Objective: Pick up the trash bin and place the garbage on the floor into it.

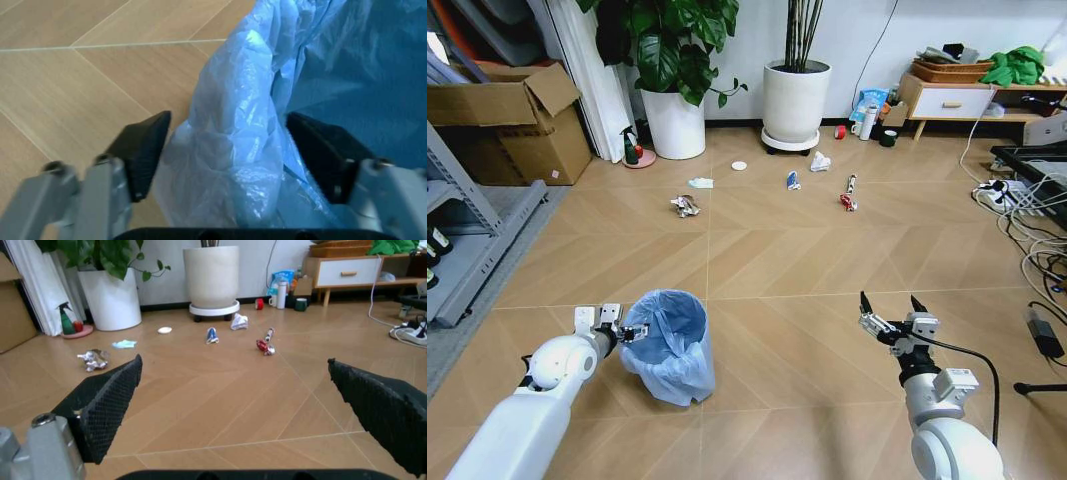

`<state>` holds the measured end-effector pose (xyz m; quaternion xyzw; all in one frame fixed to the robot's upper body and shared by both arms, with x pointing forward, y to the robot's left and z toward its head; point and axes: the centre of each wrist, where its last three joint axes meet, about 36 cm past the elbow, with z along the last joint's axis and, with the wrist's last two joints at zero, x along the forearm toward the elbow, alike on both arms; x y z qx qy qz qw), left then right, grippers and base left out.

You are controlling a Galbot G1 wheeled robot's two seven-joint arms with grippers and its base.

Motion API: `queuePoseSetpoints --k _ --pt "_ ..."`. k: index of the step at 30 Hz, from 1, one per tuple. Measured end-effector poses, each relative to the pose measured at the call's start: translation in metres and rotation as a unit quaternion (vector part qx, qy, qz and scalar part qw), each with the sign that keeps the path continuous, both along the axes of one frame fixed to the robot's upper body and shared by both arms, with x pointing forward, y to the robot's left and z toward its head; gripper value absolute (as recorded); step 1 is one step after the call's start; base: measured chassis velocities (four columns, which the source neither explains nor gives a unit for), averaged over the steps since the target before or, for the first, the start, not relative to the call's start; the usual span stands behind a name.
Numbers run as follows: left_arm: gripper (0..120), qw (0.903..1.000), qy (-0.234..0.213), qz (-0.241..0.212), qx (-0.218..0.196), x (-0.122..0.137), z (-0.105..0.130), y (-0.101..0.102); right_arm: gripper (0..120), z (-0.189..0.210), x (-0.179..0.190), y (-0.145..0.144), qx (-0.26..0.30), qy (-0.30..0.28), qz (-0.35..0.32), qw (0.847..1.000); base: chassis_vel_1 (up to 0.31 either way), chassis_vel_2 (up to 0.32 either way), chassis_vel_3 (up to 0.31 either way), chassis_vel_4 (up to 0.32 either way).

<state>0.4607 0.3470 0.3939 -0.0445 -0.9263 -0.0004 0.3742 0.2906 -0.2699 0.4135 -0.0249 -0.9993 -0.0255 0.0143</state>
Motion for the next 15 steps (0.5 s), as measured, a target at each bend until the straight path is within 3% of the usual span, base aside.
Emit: queuePoseSetpoints --k 15 --pt "16 1.0000 0.003 -0.007 -0.001 0.0000 -0.0009 0.0060 100 -0.0009 -0.0021 0.0021 -0.002 0.001 -0.004 1.000 0.000 0.000 0.000 0.000"
